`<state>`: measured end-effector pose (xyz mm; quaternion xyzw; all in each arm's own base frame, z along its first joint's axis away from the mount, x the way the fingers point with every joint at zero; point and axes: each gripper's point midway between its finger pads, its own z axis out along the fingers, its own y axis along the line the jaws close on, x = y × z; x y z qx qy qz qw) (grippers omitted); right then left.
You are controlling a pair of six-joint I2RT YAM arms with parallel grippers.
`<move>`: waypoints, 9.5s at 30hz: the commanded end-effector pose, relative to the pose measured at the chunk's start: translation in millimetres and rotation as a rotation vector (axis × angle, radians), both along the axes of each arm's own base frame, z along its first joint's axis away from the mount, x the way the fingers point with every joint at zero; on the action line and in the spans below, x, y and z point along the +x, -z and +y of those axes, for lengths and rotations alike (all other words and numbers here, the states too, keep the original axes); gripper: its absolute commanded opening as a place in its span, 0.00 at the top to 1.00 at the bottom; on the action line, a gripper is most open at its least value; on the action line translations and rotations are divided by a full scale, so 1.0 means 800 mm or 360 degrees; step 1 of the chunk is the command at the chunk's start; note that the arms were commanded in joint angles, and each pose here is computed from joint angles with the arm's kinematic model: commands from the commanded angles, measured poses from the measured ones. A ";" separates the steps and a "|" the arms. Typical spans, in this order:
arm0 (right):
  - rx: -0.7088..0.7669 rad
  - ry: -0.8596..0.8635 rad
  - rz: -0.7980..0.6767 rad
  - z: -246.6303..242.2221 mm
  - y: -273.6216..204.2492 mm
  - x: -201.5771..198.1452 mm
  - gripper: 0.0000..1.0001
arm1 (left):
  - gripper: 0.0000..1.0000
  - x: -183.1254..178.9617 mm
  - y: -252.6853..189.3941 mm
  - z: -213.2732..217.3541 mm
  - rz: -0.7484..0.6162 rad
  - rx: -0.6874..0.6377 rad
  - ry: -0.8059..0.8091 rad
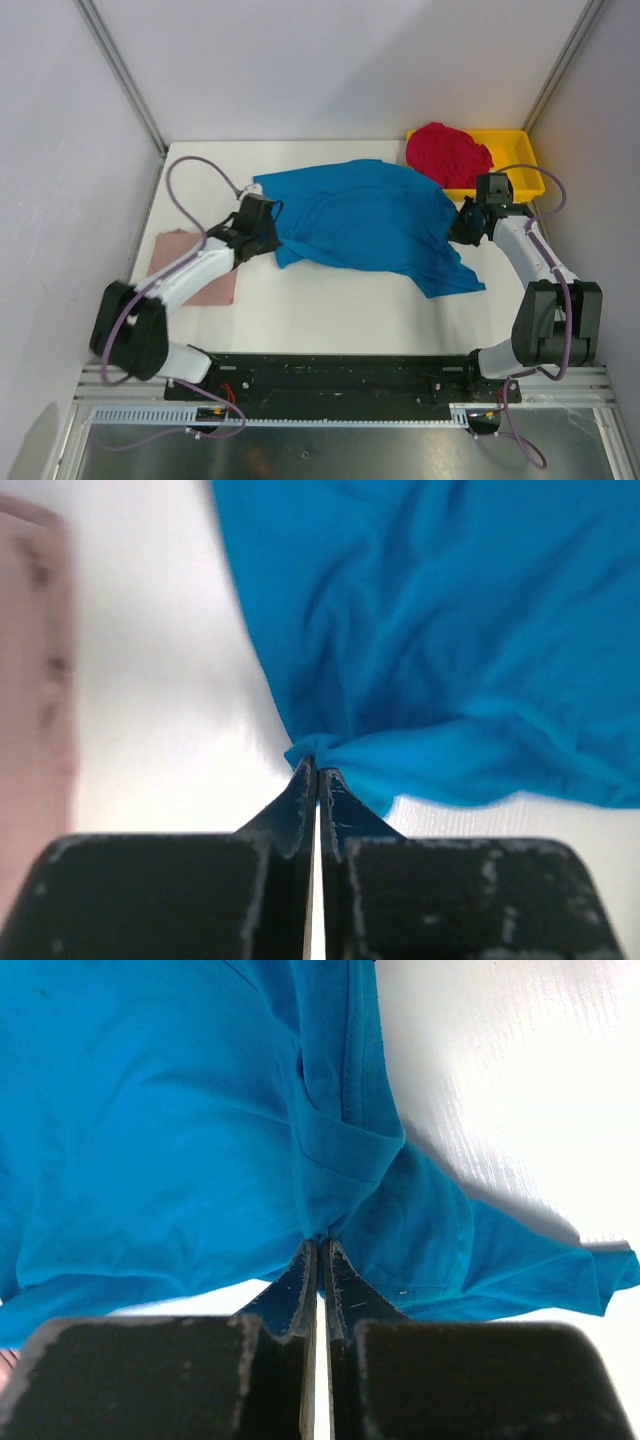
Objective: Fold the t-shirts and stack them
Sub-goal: Flatten out the tshirt
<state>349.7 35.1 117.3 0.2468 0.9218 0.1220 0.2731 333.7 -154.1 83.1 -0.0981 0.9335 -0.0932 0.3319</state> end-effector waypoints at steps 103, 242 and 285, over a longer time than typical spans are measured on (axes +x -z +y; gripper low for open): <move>-0.0068 -0.0167 -0.0130 0.078 0.001 -0.107 1.00 | 1.00 -0.075 -0.008 0.186 0.0009 -0.0016 -0.0769; -0.0212 0.0055 0.0163 0.017 0.119 -0.085 0.64 | 1.00 0.013 0.023 0.161 0.0095 -0.0113 -0.0698; 0.0332 0.0195 0.0013 0.050 -0.015 -0.231 1.00 | 1.00 -0.133 0.030 0.153 0.0037 -0.0130 -0.0750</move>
